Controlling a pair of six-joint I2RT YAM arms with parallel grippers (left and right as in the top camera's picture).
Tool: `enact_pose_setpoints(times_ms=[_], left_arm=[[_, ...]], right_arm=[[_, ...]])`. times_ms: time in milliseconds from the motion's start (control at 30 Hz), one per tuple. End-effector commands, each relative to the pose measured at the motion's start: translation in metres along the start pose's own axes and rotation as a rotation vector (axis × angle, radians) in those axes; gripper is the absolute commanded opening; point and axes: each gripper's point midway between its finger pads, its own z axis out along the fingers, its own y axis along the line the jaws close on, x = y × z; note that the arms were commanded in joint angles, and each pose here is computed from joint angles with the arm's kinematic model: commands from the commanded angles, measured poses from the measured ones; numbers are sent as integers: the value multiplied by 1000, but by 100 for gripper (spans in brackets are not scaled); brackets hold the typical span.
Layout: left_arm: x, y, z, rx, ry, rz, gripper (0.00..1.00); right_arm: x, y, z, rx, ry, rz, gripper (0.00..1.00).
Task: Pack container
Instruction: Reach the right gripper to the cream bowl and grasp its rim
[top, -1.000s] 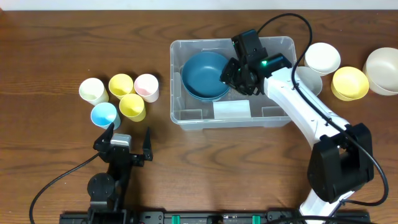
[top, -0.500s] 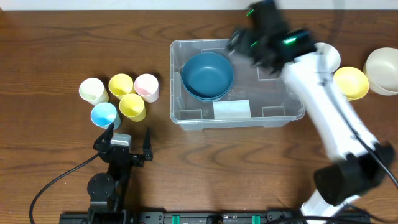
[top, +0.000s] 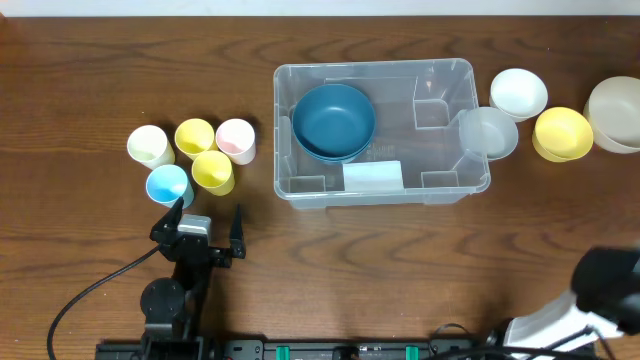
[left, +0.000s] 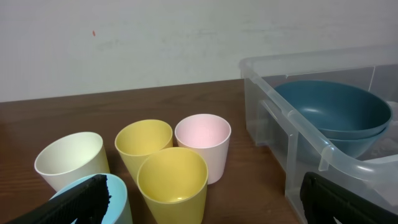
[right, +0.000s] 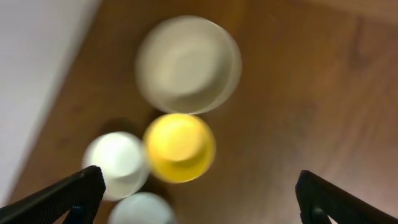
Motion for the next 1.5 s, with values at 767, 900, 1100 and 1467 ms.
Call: enact_pose_setpoints(times_ms=[767,900,1100,1467], left_arm=[[15,-2,1,14,46,4,98],[15,-2,1,14,46,4,98],[15,-2,1,14,46,4,98],[15,-2,1,14,46,4,98]], right_arm=[[34,-28,183,195,244,63,99],[41,-32,198,215,266,58,99],[51,-39,222,247,290,29,99],[62,-51,247,275,330,1,99]])
